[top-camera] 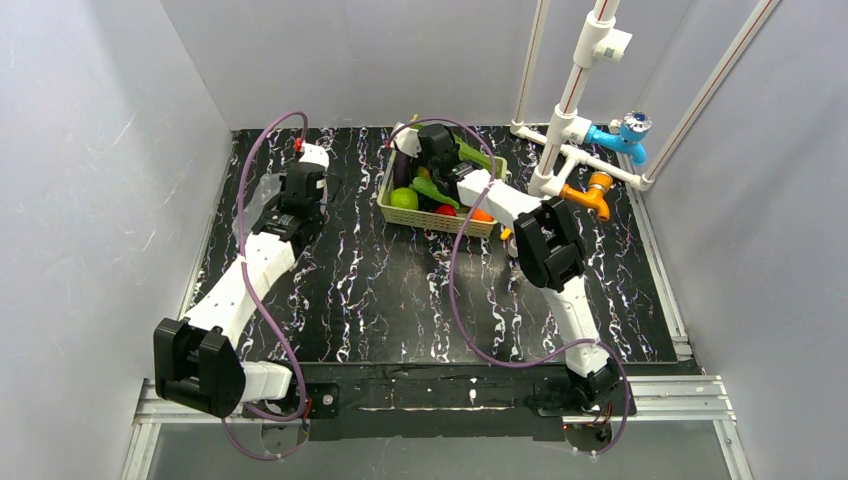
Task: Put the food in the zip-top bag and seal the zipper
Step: Pick up the fake vegetable from the bin.
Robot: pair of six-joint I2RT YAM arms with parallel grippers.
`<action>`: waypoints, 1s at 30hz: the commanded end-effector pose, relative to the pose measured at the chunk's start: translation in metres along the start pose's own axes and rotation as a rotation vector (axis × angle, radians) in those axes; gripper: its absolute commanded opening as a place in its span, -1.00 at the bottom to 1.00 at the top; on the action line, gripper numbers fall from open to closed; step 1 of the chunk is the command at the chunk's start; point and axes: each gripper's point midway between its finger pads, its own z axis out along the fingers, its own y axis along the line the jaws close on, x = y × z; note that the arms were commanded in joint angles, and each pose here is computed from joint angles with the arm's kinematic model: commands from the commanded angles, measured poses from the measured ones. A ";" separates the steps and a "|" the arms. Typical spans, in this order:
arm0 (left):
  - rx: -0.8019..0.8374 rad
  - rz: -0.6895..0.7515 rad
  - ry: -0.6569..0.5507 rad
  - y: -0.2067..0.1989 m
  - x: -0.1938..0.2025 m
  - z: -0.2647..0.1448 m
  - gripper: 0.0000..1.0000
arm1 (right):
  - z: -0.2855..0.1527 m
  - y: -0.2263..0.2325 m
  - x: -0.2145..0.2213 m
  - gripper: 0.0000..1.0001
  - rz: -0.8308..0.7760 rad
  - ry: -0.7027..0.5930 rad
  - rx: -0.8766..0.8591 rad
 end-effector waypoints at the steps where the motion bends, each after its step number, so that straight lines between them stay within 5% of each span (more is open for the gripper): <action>1: 0.062 -0.028 -0.038 -0.010 -0.015 -0.005 -1.00 | -0.037 -0.054 -0.034 -0.45 0.105 -0.111 0.118; 7: 0.073 -0.031 -0.040 -0.016 -0.013 -0.004 -1.00 | -0.073 -0.066 -0.052 -0.97 0.194 -0.173 0.053; 18: 0.085 -0.062 -0.048 -0.017 -0.016 -0.006 -1.00 | -0.142 -0.103 -0.063 -0.97 0.358 -0.166 0.127; 30: 0.245 -0.141 -0.021 -0.044 -0.017 -0.016 -1.00 | -0.275 -0.041 -0.084 -0.97 0.789 -0.233 -0.138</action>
